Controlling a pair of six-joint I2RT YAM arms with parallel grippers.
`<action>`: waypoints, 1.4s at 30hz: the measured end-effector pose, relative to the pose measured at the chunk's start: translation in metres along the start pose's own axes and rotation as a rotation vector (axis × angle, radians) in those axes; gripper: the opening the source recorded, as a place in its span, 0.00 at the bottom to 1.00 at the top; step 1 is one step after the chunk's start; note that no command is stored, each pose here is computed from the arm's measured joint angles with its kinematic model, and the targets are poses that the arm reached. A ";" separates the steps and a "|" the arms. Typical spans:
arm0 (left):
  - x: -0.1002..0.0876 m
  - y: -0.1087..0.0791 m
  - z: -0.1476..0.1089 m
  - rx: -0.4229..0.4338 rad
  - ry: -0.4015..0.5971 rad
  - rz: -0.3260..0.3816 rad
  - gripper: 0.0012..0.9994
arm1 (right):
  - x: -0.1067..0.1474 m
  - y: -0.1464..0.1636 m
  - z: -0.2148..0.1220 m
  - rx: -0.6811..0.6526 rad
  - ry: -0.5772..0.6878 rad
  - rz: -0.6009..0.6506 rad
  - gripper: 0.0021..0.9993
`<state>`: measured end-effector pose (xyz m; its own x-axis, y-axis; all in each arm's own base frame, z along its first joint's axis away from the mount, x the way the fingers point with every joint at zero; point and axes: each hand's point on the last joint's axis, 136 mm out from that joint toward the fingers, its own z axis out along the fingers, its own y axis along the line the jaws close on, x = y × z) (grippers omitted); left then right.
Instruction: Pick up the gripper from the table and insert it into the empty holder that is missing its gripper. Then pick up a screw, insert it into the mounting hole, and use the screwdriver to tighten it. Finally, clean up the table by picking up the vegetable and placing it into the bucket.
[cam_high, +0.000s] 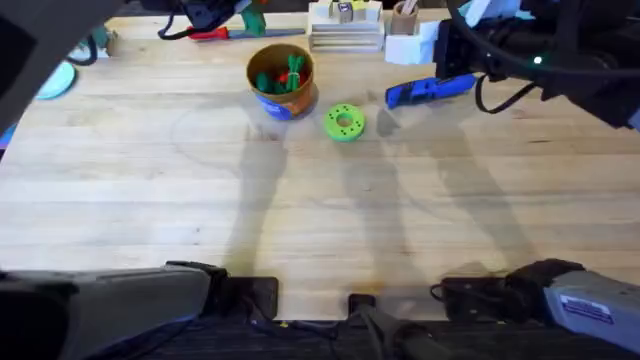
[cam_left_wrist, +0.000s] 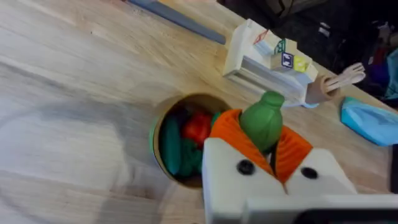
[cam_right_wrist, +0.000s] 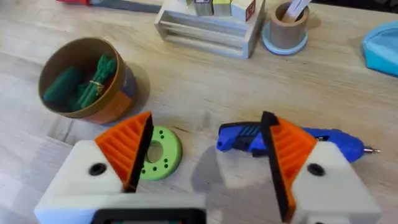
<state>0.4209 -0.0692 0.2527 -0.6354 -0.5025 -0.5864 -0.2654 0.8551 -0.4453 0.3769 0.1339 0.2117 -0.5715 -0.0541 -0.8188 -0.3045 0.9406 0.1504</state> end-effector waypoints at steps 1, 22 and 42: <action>0.001 0.001 0.005 -0.004 0.005 0.004 0.03 | 0.000 0.000 0.000 0.000 0.000 0.000 0.99; 0.051 0.033 0.086 -0.122 0.211 0.027 0.88 | 0.003 0.000 0.000 0.002 0.014 0.002 0.99; 0.047 0.029 -0.060 -0.056 0.179 0.410 0.99 | -0.018 0.016 -0.049 -0.041 0.102 0.011 0.99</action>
<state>0.3396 -0.0606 0.2527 -0.8105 -0.0947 -0.5780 -0.0013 0.9871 -0.1600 0.3446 0.1334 0.2558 -0.6490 -0.0797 -0.7566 -0.3277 0.9268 0.1834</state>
